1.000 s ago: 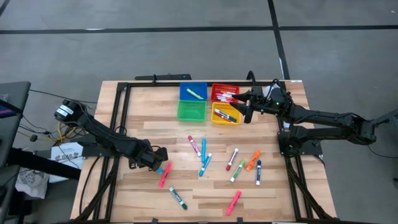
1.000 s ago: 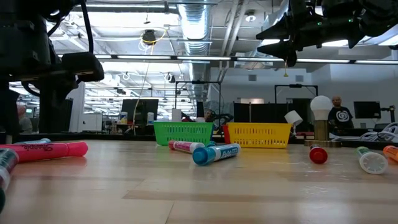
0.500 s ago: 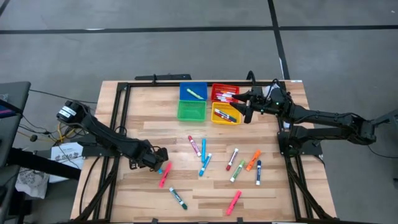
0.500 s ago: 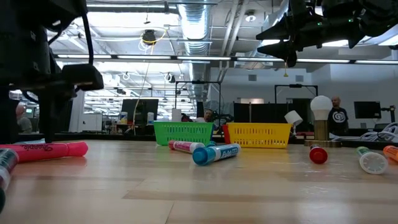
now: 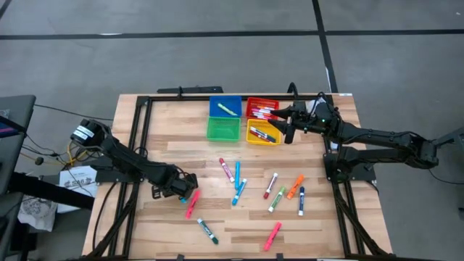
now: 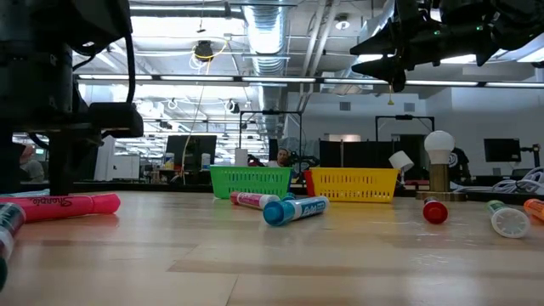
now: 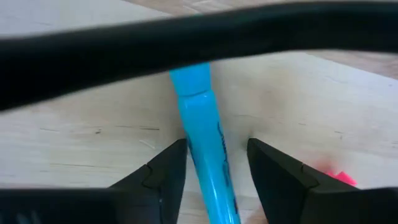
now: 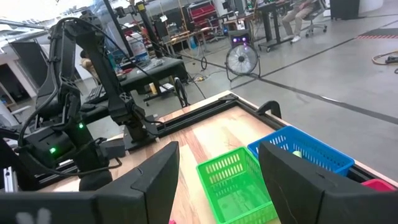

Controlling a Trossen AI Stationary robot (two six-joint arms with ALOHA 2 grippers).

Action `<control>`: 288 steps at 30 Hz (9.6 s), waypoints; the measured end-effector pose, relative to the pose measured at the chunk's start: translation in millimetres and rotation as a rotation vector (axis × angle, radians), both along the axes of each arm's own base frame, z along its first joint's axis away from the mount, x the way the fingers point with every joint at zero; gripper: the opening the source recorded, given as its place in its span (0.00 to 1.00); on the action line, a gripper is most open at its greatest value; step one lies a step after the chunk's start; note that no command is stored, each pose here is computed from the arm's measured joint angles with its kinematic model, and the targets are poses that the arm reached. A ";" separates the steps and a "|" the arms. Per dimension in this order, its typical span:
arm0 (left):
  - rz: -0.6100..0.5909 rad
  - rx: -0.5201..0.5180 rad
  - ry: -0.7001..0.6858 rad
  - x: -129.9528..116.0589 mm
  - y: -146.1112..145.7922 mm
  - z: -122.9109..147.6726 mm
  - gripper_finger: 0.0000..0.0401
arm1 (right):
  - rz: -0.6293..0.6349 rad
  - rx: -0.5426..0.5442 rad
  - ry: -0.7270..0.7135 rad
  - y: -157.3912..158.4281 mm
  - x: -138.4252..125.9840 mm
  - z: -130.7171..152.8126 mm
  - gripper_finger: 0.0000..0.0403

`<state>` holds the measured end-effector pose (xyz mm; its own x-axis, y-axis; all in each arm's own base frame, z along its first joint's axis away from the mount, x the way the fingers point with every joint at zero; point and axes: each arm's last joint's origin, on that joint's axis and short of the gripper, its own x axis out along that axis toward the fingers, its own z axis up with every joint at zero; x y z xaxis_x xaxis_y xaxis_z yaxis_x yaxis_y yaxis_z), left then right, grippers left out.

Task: Pick & Place Markers
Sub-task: Put the left blue highlighter into the blue basket, then put the left pink highlighter into the blue basket

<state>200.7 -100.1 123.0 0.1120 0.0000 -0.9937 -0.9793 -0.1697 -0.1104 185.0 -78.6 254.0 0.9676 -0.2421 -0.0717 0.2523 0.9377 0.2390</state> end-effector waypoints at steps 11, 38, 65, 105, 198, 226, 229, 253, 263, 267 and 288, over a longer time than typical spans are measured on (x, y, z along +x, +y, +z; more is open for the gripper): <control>-0.016 0.016 -0.005 -0.2 0.2 -1.0 0.17 | 0.001 0.000 0.000 0.1 0.0 0.0 0.52; -0.369 0.304 -0.440 -23.0 22.4 78.3 0.17 | 0.000 0.001 0.003 0.0 0.0 -0.3 0.52; -0.437 0.721 -0.836 9.4 52.7 129.0 0.19 | 0.000 0.000 0.003 0.0 0.0 -0.3 0.52; -1.281 1.098 -0.318 110.8 288.5 90.6 0.19 | 0.000 0.002 0.003 0.0 0.0 -0.3 0.52; -1.117 1.064 -0.920 58.5 126.0 203.0 0.40 | -0.004 0.035 -0.004 -0.1 0.2 -0.7 0.52; -0.842 0.208 -0.824 68.2 -22.7 116.9 0.29 | -0.001 0.042 0.011 0.1 0.1 -2.3 0.52; -0.816 0.132 -0.763 68.2 -33.0 103.3 0.29 | -0.001 0.043 0.013 0.1 0.1 -2.4 0.52; -0.551 -0.035 -0.333 40.5 -50.8 61.5 0.29 | -0.002 0.053 0.035 0.3 -0.1 -4.8 0.52; -0.489 -0.026 -0.262 33.6 -43.0 46.5 0.29 | -0.002 0.054 0.038 0.3 -0.1 -5.1 0.52; -0.485 -0.024 -0.256 32.2 -41.6 43.4 0.29 | -0.002 0.054 0.038 0.3 -0.1 -5.1 0.52; -0.481 0.026 -0.186 38.1 -41.0 20.4 0.29 | -0.002 0.054 0.038 0.3 -0.1 -5.1 0.52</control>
<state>238.8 -141.0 143.4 0.2805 -0.0707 -0.9572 -0.9092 0.3000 -0.2886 184.9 -78.3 248.9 0.9635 -0.2386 -0.1213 0.2638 0.9232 0.2794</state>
